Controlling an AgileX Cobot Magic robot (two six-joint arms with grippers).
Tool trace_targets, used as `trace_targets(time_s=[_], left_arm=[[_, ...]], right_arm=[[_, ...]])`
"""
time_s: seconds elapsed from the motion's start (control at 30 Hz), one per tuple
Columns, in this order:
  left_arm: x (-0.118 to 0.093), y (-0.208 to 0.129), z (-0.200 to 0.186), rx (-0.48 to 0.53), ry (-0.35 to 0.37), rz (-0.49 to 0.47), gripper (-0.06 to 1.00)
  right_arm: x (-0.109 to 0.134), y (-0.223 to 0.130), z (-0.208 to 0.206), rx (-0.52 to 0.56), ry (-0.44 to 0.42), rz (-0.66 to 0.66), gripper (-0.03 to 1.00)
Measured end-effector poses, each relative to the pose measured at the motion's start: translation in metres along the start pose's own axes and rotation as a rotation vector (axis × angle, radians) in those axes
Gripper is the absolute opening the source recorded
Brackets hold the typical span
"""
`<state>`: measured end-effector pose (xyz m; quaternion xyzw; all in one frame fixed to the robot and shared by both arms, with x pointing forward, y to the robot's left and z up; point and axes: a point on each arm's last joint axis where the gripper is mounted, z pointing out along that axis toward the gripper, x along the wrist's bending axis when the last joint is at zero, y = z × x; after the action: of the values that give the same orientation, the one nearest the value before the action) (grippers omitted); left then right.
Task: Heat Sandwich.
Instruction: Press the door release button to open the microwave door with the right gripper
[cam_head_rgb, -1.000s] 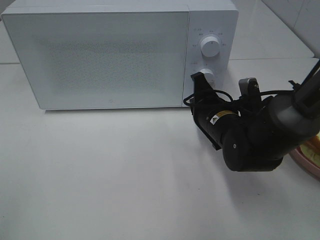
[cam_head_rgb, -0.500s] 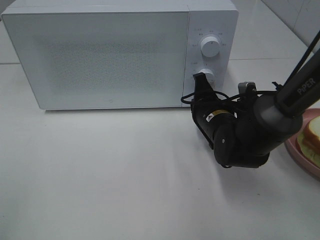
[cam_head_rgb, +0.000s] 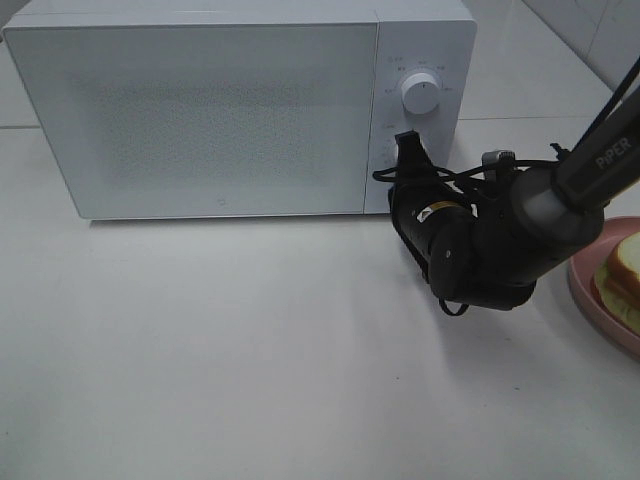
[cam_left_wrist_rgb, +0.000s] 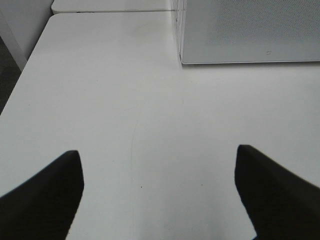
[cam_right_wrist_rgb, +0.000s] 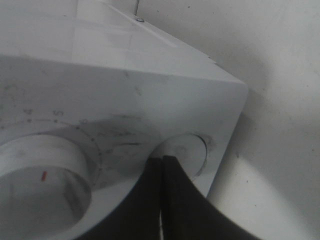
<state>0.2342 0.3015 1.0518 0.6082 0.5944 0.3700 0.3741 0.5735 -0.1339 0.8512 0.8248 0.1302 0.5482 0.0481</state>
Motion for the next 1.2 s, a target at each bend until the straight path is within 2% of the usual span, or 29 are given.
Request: trace_targets(time_s=[0.63, 1.2], left_arm=[[0.0, 0.0, 0.0, 0.0, 0.0, 0.0, 0.76], [0.0, 0.0, 0.0, 0.0, 0.0, 0.0, 0.76]], right_arm=[[-0.002, -0.003, 0.011, -0.023, -0.061, 0.065, 0.01], [0.0, -0.004, 0.013, -0.063, -0.063, 0.092, 0.01]])
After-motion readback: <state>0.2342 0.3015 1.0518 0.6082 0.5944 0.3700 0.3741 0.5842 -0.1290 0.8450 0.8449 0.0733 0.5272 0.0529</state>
